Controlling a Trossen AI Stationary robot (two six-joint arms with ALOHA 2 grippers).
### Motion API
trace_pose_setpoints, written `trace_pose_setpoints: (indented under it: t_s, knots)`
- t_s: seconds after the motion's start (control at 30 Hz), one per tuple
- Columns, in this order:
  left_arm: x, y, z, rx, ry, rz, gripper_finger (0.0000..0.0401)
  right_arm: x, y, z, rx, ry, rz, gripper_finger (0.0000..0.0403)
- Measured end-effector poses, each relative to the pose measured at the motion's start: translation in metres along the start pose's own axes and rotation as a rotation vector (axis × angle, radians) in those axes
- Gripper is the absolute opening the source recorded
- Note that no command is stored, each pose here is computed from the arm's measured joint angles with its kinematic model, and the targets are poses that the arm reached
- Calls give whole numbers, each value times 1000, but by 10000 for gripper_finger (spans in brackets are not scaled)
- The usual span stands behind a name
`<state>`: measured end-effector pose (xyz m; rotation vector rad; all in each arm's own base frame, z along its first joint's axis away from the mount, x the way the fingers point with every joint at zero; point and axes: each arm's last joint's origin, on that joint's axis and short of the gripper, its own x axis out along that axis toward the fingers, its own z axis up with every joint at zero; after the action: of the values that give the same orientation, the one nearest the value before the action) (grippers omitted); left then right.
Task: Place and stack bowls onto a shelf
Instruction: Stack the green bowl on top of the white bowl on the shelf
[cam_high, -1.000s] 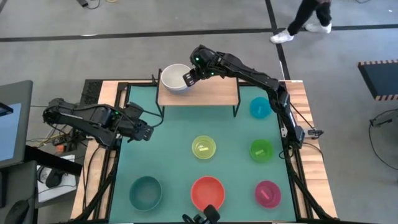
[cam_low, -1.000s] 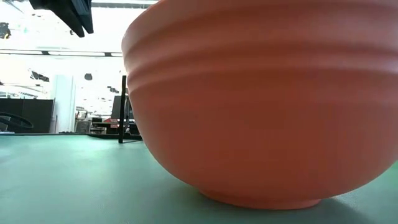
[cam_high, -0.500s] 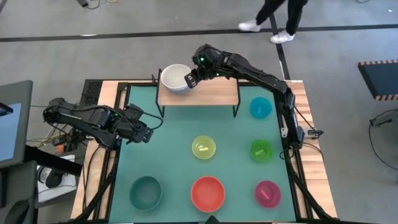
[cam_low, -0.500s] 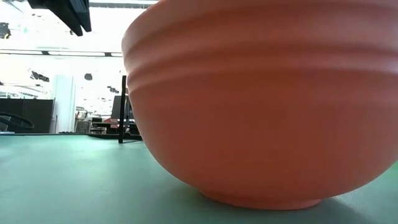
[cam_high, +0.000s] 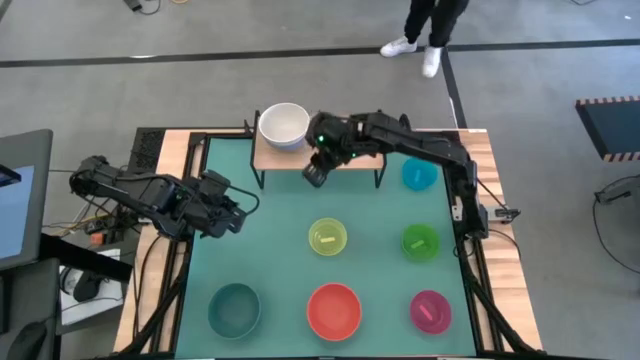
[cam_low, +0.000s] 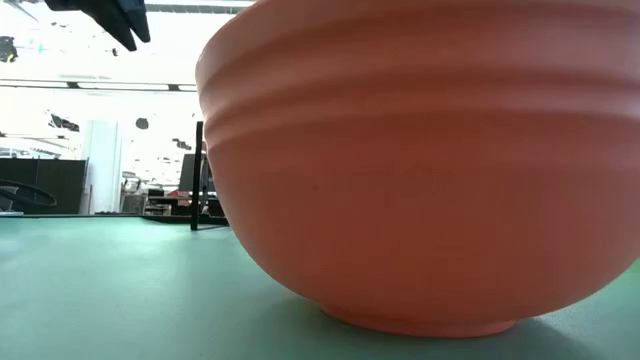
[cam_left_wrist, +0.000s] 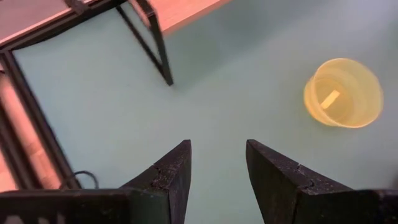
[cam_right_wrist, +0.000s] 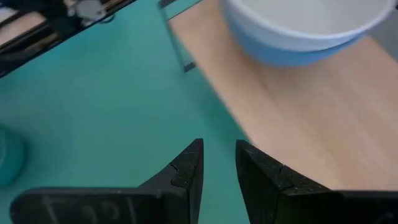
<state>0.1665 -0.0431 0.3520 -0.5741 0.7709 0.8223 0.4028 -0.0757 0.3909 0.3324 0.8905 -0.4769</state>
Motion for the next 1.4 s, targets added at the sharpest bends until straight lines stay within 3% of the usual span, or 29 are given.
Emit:
trace_pose_setpoints:
  t_s: [0.2, 0.33, 0.5, 0.7, 0.87, 1.0, 1.13, 1.23, 1.4]
  knots:
    - [-1, -4, 0, 12, -33, -27, 137, -25, 21, -13, -48, 7, 46, 118]
    - [-1, -7, 2, 56, -50, -53, 137, -32, 32, -23, -68, 13, 4, 118]
    - [-2, -11, 3, 84, -68, -92, 137, -18, 34, -36, -26, 50, -60, 118]
    - [-2, -15, 5, 106, -85, -126, 137, 14, 60, -61, 17, 57, 23, 118]
    - [4, -19, 1, 154, -72, -114, 137, -15, 66, -71, 44, -62, 73, 118]
    - [17, -24, -7, 189, -48, -138, 137, -48, 59, -84, 52, -168, 63, 118]
    - [28, -29, -12, 228, -41, -182, 137, -75, 35, -107, 147, -224, 18, 118]
    - [35, -32, -12, 252, -32, -220, 137, -75, 17, -130, 244, -216, -2, 118]
    - [42, -35, -14, 325, 37, -298, 137, -70, 3, -170, 391, -257, 91, 118]
